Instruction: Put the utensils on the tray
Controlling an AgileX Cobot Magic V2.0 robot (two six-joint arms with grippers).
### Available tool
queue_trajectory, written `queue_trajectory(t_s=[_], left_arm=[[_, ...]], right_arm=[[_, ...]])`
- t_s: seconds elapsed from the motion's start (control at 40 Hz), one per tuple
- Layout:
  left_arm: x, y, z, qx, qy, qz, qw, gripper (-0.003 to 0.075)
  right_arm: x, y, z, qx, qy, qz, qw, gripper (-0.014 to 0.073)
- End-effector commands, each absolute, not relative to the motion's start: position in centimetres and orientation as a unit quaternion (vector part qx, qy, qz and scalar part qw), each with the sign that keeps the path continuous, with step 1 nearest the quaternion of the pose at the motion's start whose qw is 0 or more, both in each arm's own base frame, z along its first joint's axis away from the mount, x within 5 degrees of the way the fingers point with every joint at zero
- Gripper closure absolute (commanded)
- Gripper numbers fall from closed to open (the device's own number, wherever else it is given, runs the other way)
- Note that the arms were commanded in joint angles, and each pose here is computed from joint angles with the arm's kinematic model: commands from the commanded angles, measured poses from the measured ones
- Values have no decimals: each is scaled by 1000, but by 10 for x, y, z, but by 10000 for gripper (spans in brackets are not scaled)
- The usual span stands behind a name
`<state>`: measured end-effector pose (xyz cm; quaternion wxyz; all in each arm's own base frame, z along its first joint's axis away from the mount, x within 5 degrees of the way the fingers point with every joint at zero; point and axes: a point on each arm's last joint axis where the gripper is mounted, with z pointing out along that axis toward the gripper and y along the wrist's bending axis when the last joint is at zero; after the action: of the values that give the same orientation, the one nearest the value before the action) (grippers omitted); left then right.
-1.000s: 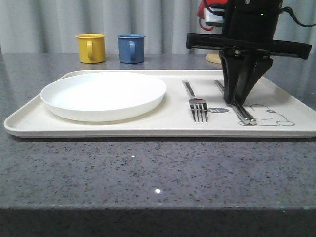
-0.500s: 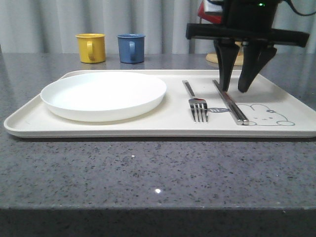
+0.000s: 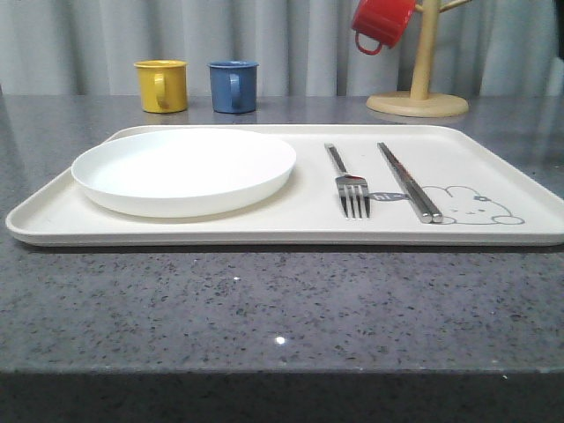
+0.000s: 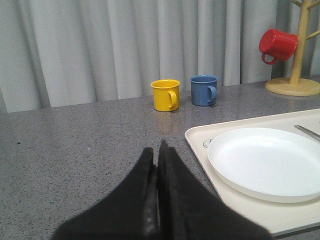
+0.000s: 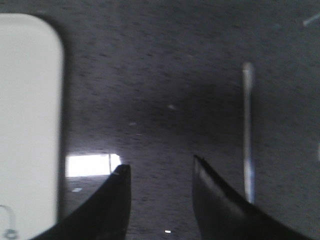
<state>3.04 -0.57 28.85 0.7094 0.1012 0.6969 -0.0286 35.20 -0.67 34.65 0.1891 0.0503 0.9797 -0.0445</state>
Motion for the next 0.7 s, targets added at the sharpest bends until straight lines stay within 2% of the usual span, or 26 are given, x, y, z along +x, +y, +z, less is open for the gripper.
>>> queue_trajectory(t_s=[0.0, 0.2, 0.4, 0.68], left_arm=[[29, -6, 303, 91, 665, -39, 740, 738], [29, -6, 303, 91, 665, -39, 740, 738], [29, -6, 303, 91, 665, -39, 740, 738], [29, -6, 303, 91, 665, -39, 740, 738]], right_arm=[[331, -39, 355, 68, 984, -66, 150, 262], [333, -77, 335, 92, 987, -51, 119, 262], [343, -83, 325, 92, 986, -48, 129, 262], [357, -86, 300, 88, 990, -44, 102, 262]])
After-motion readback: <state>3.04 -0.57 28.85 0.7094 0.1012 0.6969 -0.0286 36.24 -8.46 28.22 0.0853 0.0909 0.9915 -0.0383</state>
